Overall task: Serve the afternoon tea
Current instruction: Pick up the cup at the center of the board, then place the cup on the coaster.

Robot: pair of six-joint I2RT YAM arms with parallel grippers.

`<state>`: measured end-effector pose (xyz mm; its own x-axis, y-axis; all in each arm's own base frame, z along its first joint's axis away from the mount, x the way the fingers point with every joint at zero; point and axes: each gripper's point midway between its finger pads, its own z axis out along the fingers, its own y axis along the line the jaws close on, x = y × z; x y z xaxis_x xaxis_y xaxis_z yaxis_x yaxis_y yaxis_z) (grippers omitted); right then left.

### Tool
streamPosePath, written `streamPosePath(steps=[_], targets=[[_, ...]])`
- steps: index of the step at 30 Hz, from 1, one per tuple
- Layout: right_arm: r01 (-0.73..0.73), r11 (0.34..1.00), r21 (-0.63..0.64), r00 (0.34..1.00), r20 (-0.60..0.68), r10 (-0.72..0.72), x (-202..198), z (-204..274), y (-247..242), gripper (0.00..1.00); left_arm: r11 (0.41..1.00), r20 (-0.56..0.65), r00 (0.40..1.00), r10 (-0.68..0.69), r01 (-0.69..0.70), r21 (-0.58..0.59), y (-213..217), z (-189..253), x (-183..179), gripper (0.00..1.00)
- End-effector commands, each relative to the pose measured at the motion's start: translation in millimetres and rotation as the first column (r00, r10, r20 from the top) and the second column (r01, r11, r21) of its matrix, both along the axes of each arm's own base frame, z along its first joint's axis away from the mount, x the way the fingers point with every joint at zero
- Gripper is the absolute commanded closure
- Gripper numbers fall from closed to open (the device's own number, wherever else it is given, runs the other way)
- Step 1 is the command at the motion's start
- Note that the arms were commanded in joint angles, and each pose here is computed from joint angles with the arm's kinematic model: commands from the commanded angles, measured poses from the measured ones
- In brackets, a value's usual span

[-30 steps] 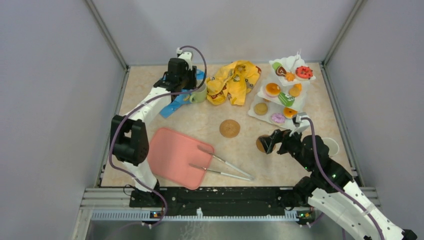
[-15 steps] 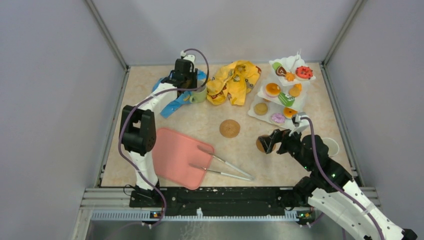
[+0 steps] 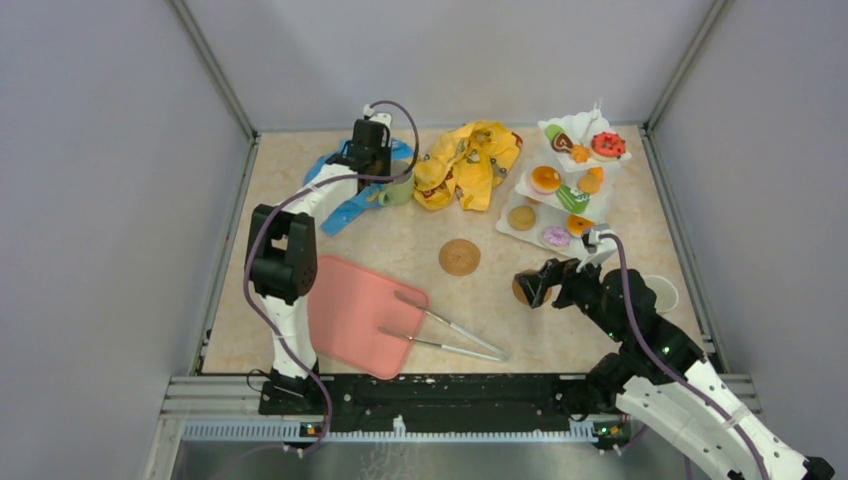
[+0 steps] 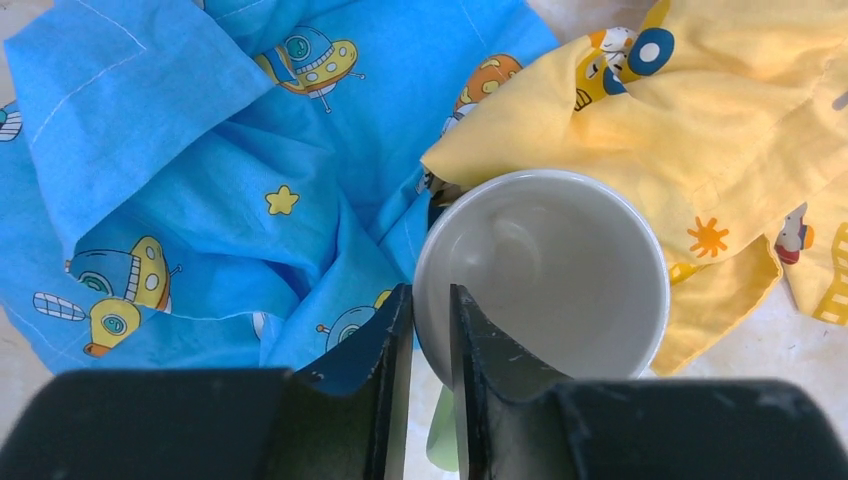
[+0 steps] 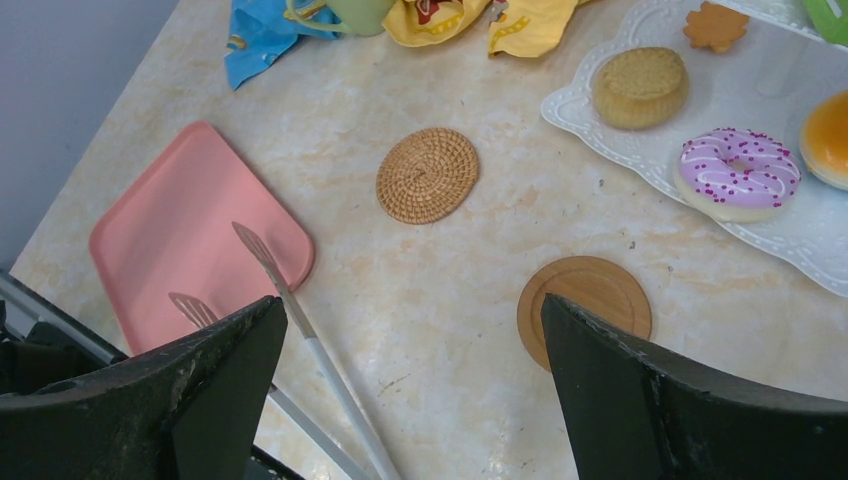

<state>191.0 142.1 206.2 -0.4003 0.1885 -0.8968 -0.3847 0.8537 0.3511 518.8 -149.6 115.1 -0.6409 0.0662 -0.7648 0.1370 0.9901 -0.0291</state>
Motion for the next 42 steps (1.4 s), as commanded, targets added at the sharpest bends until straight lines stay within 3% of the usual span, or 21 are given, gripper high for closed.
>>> streamPosePath(steps=[1, 8, 22, 27, 33, 42], targets=[[-0.008, 1.0, 0.015, 0.999, 0.035, 0.008, 4, 12, 4, 0.01, 1.0, 0.027, 1.0, -0.008, 0.009, -0.022, -7, 10, 9, 0.77], [-0.013, 1.0, 0.018, 0.999, 0.036, 0.012, 4, 12, 5, 0.01, 0.997, 0.041, 0.998, -0.055, 0.058, -0.06, -16, 34, 5, 1.0], [-0.001, 1.0, 0.022, 1.0, 0.031, 0.0, 4, 12, 3, 0.01, 0.991, 0.123, 0.99, -0.074, 0.087, -0.104, -12, 116, -26, 1.0], [0.004, 0.999, 0.033, 0.999, 0.034, -0.005, 3, 14, 2, 0.01, 0.969, 0.143, 0.977, -0.16, 0.183, -0.164, -24, 136, -54, 1.0], [-0.005, 0.999, 0.04, 0.999, 0.047, 0.003, 2, 16, 3, 0.01, 0.904, 0.233, 0.927, -0.294, 0.349, -0.246, -49, 165, -89, 1.0], [0.007, 0.998, 0.057, 0.999, 0.048, -0.009, 0, 19, 0, 0.01, 0.83, 0.256, 0.838, -0.481, 0.53, -0.173, -99, 158, -132, 1.0]])
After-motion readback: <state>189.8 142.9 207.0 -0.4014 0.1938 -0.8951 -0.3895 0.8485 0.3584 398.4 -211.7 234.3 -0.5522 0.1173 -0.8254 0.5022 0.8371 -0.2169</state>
